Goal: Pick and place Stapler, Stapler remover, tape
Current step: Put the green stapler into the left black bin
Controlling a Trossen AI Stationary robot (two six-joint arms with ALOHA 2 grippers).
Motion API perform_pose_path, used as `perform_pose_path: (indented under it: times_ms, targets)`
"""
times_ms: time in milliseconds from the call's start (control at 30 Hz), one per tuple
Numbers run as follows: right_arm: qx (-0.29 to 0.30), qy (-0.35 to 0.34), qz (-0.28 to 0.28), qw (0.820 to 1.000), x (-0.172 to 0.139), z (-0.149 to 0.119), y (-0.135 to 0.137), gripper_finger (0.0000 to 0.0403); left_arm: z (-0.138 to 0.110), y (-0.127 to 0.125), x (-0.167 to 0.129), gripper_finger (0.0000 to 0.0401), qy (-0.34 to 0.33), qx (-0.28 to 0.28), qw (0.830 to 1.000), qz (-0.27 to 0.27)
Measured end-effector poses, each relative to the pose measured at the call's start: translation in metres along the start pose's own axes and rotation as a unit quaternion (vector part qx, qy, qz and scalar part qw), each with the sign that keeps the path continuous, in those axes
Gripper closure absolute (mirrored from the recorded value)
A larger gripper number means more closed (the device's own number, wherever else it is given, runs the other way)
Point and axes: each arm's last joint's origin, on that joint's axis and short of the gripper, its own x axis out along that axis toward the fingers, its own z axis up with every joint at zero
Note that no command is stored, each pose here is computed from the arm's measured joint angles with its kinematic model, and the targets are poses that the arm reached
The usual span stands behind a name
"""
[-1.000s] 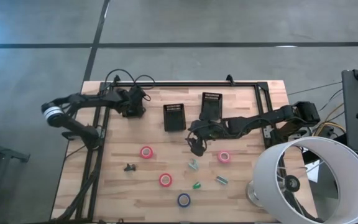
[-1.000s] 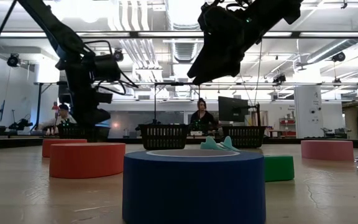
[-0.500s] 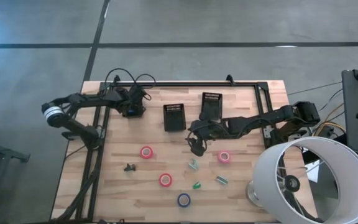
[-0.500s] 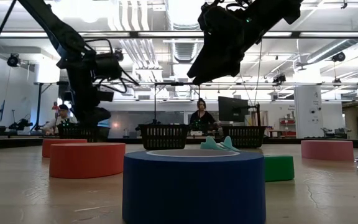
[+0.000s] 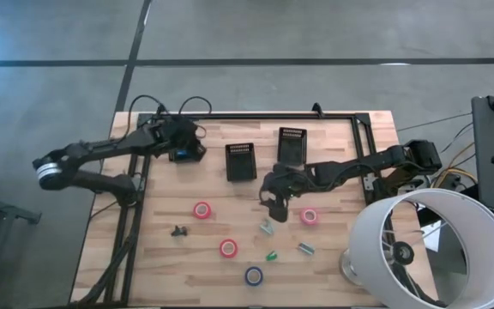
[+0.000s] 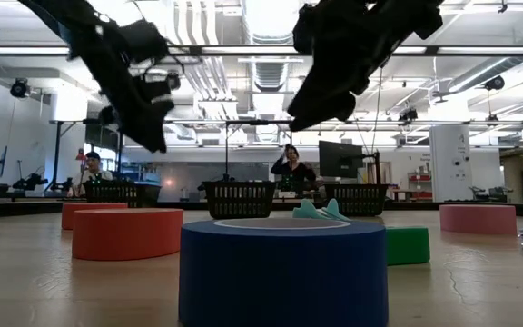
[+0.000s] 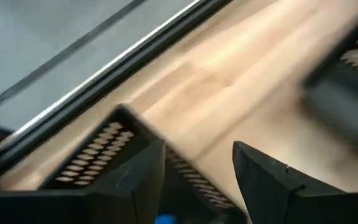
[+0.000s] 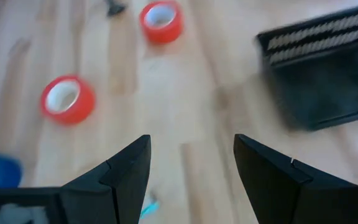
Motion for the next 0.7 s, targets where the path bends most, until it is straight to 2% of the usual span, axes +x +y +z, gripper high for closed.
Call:
perform_pose_path:
  times_ms: [167,333,533,700]
  targets:
    - [-0.012,0.052,0.042,0.998,0.000,-0.012,0.011,0.0179,-0.007,-0.026,-0.027,0.0211,-0.039,0.023,0.996,-0.070]
    - [-0.039,0.086,0.113,0.989,-0.003,-0.024,0.036,0.0179,-0.012,-0.049,-0.042,0.0210,-0.064,0.057,0.989,-0.121]
    - [-0.086,0.091,0.146,0.981,-0.003,-0.042,0.074,0.0179,-0.016,-0.063,-0.044,0.0211,-0.068,0.074,0.985,-0.142]
    - [-0.119,0.099,0.166,0.974,0.016,-0.065,0.102,0.0179,-0.017,-0.067,-0.040,0.0211,-0.061,0.080,0.985,-0.142]
